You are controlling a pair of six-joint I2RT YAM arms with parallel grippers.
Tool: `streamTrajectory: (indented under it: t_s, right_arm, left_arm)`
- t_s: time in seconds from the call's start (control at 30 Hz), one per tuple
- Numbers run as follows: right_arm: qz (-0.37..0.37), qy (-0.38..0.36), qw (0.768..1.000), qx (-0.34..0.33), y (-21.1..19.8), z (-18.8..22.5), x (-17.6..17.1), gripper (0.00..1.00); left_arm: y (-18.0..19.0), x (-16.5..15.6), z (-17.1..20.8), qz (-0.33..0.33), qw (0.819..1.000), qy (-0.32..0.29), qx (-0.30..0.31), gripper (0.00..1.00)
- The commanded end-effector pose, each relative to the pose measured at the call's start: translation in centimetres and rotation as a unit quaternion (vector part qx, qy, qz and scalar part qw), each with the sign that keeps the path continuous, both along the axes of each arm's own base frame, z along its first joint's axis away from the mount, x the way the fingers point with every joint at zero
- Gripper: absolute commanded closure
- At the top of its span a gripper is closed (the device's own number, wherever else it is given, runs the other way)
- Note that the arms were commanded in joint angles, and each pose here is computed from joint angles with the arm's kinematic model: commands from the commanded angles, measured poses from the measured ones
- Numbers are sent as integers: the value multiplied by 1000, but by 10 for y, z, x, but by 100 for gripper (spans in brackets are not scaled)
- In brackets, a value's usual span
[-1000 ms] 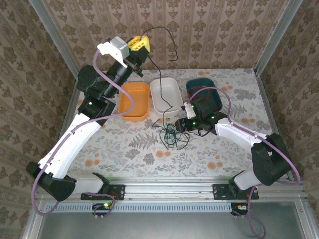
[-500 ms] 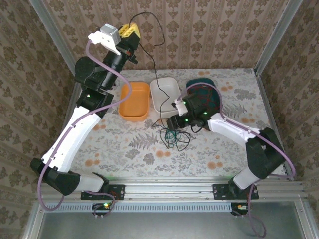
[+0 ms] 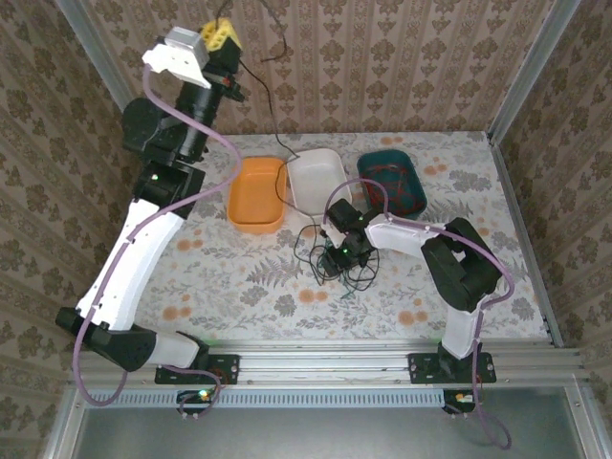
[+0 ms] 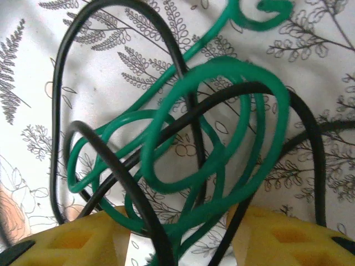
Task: Untangle the cables
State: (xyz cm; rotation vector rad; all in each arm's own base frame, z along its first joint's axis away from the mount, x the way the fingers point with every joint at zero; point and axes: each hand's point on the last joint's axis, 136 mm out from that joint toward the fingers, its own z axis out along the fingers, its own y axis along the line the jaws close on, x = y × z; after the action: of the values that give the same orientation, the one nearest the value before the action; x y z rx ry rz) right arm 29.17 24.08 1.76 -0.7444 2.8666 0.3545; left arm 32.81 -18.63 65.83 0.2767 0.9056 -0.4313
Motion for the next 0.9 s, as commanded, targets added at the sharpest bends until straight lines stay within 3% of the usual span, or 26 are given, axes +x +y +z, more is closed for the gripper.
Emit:
streamTrajectory:
  t_s: [0.0, 0.23, 0.57, 0.87]
  right_arm:
    - [-25, 21, 997, -66, -35, -15, -9, 47]
    - [-49, -7, 998, -42, -38, 2, 2, 47]
    - [-70, -142, 983, 89, -18, 94, 26, 44]
    - [-91, -182, 970, 129, -24, 128, 30, 44]
  left_arm:
    - [24, -10, 31, 46, 998, -41, -12, 100]
    - [45, 6, 43, 85, 995, -40, -17, 100]
    - [69, 82, -8, 153, 987, 55, -12, 100]
    - [113, 113, -10, 154, 984, 62, -62, 100]
